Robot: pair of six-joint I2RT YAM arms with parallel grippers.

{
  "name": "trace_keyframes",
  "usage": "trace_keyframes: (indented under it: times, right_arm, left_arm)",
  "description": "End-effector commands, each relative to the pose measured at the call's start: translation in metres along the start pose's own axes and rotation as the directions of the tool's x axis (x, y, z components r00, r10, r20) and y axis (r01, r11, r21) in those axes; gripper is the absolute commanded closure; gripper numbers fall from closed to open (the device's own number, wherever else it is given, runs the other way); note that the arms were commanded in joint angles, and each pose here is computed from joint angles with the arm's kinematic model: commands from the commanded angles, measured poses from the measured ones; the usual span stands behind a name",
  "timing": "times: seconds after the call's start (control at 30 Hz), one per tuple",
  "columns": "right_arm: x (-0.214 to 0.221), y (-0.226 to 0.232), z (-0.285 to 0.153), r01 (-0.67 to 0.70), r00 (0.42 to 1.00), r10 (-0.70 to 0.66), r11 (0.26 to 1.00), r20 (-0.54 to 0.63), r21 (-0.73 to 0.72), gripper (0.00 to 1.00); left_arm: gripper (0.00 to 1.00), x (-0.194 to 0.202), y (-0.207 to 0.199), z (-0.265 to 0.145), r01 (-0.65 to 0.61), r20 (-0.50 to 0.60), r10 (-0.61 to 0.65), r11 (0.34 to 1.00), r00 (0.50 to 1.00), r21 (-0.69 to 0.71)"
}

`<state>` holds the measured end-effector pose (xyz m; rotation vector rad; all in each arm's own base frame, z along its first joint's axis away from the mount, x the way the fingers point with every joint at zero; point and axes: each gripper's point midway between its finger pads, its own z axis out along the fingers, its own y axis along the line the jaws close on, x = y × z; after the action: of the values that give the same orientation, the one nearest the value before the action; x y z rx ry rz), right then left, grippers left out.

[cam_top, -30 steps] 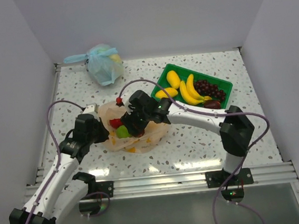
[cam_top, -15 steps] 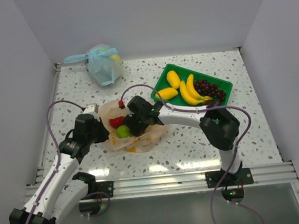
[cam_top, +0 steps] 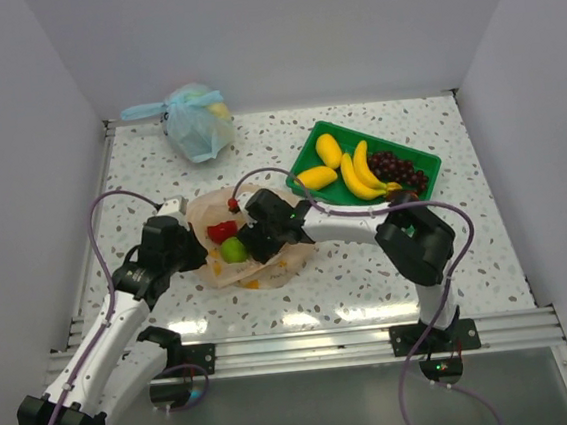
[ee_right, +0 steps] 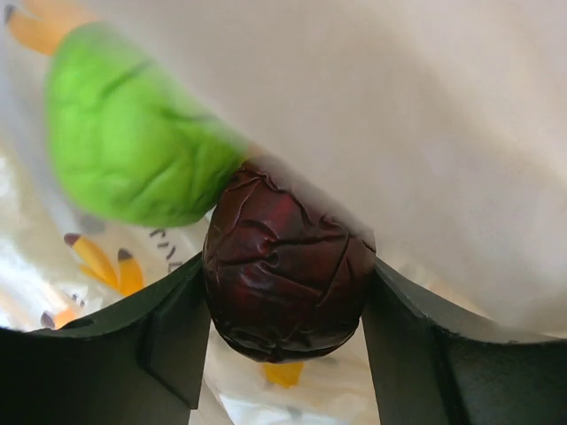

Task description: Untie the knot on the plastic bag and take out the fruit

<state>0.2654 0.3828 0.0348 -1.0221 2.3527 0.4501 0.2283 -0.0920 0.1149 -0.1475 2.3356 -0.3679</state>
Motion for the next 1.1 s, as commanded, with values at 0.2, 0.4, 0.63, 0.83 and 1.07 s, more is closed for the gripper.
trace_keyframes:
  times: [0.2,0.4,0.63,0.83,1.07]
  right_arm:
    - [-0.068,0.029,-0.081,0.06,0.969,-0.025,0.989,0.247,-0.133,0.67]
    - [-0.108,0.046,-0.149,0.085,0.921,0.002,0.975,0.39,-0.205,0.69]
    - [-0.12,-0.056,-0.194,-0.117,0.886,0.086,0.992,0.455,0.041,0.75]
    - [-0.081,-0.162,-0.183,-0.3,0.905,0.187,0.918,0.383,0.26,0.76]
    - [-0.017,-0.235,-0.138,-0.431,0.898,0.352,0.827,0.266,0.361,0.74]
  left_arm:
    - [0.99,-0.01,-0.003,0.002,-0.014,0.046,0.013,1.0,0.999,0.017]
    - [0.99,-0.008,-0.002,0.003,-0.012,0.037,0.012,1.0,0.999,0.011]
    - [0.99,-0.008,-0.002,0.003,-0.013,0.038,0.013,1.0,0.999,0.013]
    - [0.99,-0.009,-0.002,0.003,-0.013,0.04,0.013,1.0,0.999,0.012]
    - [0.99,-0.009,-0.002,0.002,-0.012,0.043,0.011,1.0,0.999,0.012]
